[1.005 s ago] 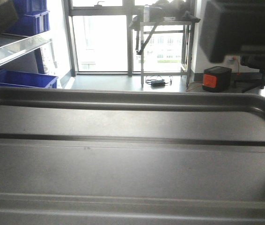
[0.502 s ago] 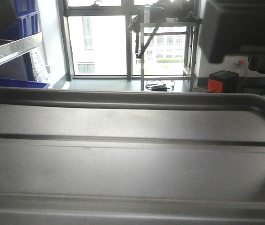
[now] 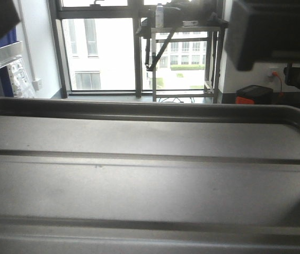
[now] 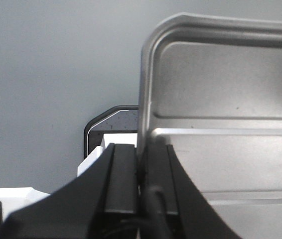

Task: Grab silver tray and stack on right shelf
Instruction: 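Hold the tray level while the base drives to the other shelf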

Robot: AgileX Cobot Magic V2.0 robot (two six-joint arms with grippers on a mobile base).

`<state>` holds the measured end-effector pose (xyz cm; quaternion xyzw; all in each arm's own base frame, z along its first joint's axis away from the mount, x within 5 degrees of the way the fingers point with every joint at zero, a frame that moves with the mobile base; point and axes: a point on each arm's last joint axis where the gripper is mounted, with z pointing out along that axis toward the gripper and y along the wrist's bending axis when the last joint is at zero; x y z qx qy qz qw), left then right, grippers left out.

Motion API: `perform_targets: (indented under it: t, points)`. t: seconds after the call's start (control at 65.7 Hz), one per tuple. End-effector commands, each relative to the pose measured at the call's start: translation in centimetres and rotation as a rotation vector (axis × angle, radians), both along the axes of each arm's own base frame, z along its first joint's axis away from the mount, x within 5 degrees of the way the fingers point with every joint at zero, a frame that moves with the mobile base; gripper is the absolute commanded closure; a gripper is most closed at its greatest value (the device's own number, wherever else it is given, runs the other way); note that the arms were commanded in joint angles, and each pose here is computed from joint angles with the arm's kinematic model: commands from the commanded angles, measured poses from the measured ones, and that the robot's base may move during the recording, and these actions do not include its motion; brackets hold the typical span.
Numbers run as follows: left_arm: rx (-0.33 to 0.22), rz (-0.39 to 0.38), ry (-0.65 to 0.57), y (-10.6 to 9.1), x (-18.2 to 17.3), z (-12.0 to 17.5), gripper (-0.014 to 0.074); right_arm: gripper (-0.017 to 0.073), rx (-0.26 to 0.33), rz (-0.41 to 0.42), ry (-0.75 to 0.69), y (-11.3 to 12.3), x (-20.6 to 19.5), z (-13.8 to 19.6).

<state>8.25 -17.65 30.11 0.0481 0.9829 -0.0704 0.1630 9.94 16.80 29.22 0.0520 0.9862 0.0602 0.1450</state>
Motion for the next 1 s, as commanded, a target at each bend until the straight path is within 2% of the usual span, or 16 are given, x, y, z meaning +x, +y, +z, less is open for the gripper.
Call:
perform_targets:
  t: [0.0, 0.289, 0.594, 0.989]
  points:
    - [-0.005, 0.003, -0.039, 0.42, 0.05, 1.18, 0.0692, 0.0499, -0.057, -0.014, -0.026, -1.01, 0.01, 1.06]
    - [0.001, 0.005, -0.040, 0.48, 0.06, 1.17, 0.0692, 0.0499, -0.058, -0.014, -0.027, -1.02, 0.02, 1.06]
    - [0.041, 0.017, -0.028, 0.85, -0.02, 1.09, 0.0692, 0.0499, -0.058, -0.014, -0.027, -1.02, 0.02, 1.06]
    - [0.043, 0.017, -0.033, 0.87, 0.02, 1.10, 0.0692, 0.0499, -0.058, -0.014, -0.027, -1.02, 0.02, 1.06]
